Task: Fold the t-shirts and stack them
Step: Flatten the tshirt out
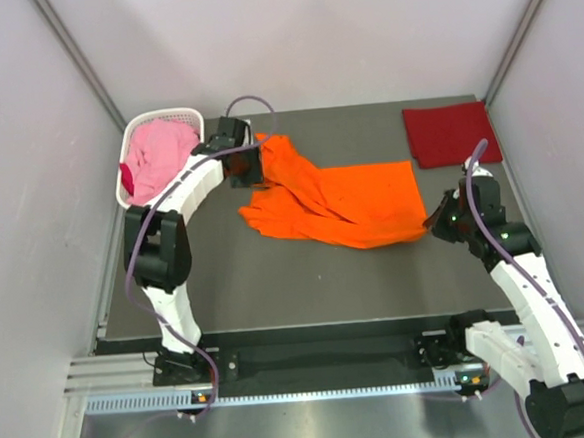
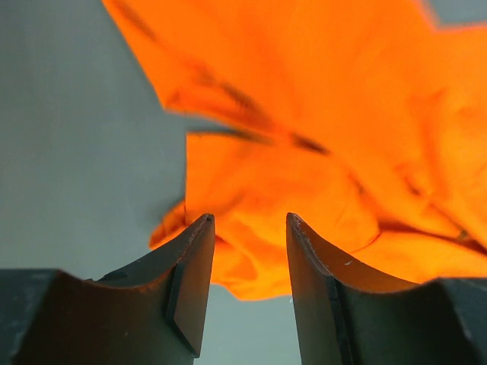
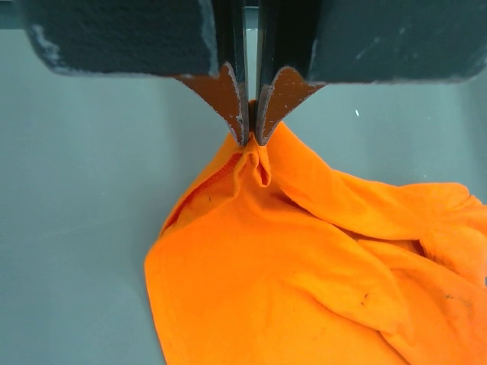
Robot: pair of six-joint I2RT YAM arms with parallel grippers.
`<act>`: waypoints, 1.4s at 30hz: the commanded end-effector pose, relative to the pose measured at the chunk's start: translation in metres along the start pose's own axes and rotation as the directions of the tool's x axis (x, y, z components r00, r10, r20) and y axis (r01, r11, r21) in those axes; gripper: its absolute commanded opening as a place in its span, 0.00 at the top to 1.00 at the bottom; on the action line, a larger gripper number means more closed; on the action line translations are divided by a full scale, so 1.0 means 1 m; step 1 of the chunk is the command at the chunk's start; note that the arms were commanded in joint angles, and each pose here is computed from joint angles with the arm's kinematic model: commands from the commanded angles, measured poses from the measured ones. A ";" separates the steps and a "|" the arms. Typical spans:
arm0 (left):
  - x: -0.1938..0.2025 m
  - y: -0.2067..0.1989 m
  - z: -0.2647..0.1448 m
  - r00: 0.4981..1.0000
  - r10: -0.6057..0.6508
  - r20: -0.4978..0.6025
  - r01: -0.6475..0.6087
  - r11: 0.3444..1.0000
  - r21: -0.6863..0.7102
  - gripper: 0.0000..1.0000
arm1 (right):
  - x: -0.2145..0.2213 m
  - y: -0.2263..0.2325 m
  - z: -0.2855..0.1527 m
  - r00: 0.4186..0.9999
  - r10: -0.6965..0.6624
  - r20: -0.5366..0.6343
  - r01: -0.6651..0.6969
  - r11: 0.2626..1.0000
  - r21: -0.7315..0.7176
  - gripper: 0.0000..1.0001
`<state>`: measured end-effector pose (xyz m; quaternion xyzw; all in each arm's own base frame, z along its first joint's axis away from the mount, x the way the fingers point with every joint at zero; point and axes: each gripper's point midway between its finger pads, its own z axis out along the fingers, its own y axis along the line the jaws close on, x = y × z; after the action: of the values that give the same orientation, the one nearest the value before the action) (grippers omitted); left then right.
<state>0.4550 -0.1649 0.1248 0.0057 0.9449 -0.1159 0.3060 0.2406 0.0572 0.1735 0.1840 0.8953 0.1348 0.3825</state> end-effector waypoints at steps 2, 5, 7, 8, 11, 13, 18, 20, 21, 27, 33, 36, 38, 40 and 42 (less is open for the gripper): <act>0.046 0.007 0.028 0.986 -0.081 -0.144 0.082 0.997 0.001 0.52 | -0.003 0.012 0.003 1.000 -0.022 0.011 0.022 0.998 -0.062 1.00; 0.060 0.012 0.046 0.977 -0.099 -0.189 0.097 0.995 -0.016 0.53 | -0.001 0.013 0.002 1.000 -0.014 0.009 0.014 0.997 -0.073 1.00; 0.069 0.011 0.057 0.971 -0.107 -0.212 0.107 0.994 -0.007 0.54 | -0.001 0.013 0.001 1.000 -0.009 0.011 0.010 0.997 -0.074 1.00; 0.071 0.010 0.060 0.970 -0.110 -0.218 0.113 0.994 0.001 0.59 | 0.000 0.013 0.001 1.000 -0.010 0.012 0.011 0.997 -0.074 1.00; 0.062 0.009 0.059 0.977 -0.111 -0.184 0.114 0.993 0.005 0.83 | 0.000 0.011 0.002 1.000 -0.007 0.014 0.008 0.998 -0.067 1.00; 0.045 0.008 0.049 0.986 -0.097 -0.138 0.098 0.995 0.002 1.00 | -0.003 0.009 0.007 1.000 0.008 0.030 -0.006 0.999 -0.051 1.00; -0.055 -0.008 0.005 0.995 -0.066 0.081 0.067 0.998 -0.008 1.00 | -0.051 0.016 0.030 0.991 0.051 0.123 -0.054 0.998 0.021 1.00; -0.097 -0.018 -0.025 0.982 -0.063 0.176 0.064 0.998 0.000 1.00 | -0.087 0.030 0.038 0.986 0.056 0.155 -0.062 0.997 0.035 1.00; -0.106 -0.021 -0.035 0.978 -0.065 0.198 0.066 0.998 0.004 1.00 | -0.101 0.031 0.038 0.983 0.063 0.170 -0.071 0.996 0.044 1.00; -0.106 -0.032 -0.109 0.957 -0.054 0.286 0.059 0.998 -0.012 1.00 | -0.173 0.044 -0.004 0.959 0.044 0.279 -0.067 0.995 0.073 1.00; 0.057 -0.030 -0.101 0.989 -0.117 0.094 0.117 0.993 0.011 1.00 | -0.073 -0.005 0.004 0.996 0.015 0.086 -0.028 0.988 0.152 1.00; 0.135 -0.014 -0.094 0.983 -0.183 -0.017 0.183 0.983 -0.022 0.82 | -0.015 -0.022 0.014 0.999 0.032 -0.029 -0.028 0.991 0.132 1.00; 0.156 0.003 -0.097 0.980 -0.200 -0.017 0.199 0.978 -0.071 0.72 | 0.006 -0.028 0.015 0.997 0.039 -0.068 -0.031 0.991 0.127 1.00; 0.157 0.012 -0.104 0.983 -0.185 -0.004 0.184 0.977 -0.110 0.61 | 0.026 -0.038 0.019 0.993 0.047 -0.109 -0.031 0.989 0.141 1.00; 0.149 0.023 -0.108 0.983 -0.179 0.046 0.184 0.971 -0.152 0.59 | 0.033 -0.042 0.019 0.992 0.051 -0.120 -0.032 0.988 0.152 1.00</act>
<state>0.2428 -0.1333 0.0775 -0.0678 0.9729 -0.0608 0.2125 0.2242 0.0334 0.1161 0.2233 0.9275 0.0695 0.2917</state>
